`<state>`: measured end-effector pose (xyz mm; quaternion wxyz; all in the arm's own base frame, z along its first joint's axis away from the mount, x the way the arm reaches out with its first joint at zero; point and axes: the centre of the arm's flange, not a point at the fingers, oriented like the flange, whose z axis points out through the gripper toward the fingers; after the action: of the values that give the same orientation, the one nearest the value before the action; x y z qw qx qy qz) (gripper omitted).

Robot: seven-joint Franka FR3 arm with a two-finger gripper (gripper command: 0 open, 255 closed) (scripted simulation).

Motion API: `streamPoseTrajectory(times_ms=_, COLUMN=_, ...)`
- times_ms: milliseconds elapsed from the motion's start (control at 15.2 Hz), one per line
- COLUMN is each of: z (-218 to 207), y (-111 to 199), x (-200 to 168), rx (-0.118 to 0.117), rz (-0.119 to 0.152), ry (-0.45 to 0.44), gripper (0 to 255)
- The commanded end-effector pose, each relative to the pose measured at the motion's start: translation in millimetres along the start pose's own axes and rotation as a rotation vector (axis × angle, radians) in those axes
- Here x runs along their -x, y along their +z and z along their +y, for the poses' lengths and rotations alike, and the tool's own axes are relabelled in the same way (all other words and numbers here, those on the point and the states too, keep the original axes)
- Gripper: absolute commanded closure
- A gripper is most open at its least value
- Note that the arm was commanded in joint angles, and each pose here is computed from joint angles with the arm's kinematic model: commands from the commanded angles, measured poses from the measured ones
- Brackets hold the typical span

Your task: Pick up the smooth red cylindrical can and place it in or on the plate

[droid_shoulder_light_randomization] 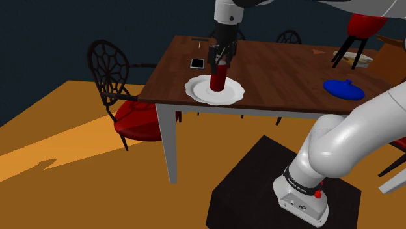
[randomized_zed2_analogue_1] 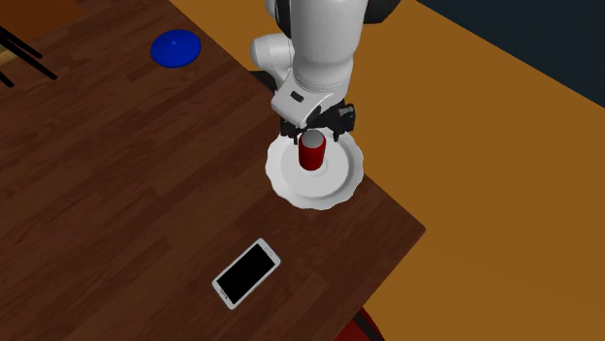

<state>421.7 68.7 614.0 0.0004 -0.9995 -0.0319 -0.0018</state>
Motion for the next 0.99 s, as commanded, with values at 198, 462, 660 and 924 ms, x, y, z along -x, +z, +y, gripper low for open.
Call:
streamPoseTrajectory(times_ms=198, z=0, y=-13, x=0, rx=0.0, rz=0.0, ry=0.0, gripper=0)
streamPoseTrajectory(times_ms=462, z=0, y=-50, x=0, rx=0.0, rz=0.0, ry=0.0, gripper=0)
streamPoseTrajectory(times_ms=660, z=0, y=-50, x=0, rx=0.0, rz=0.0, ry=0.0, gripper=0)
streamPoseTrajectory(times_ms=924, z=0, y=-50, x=0, rx=0.0, rz=0.0, ry=0.0, gripper=0)
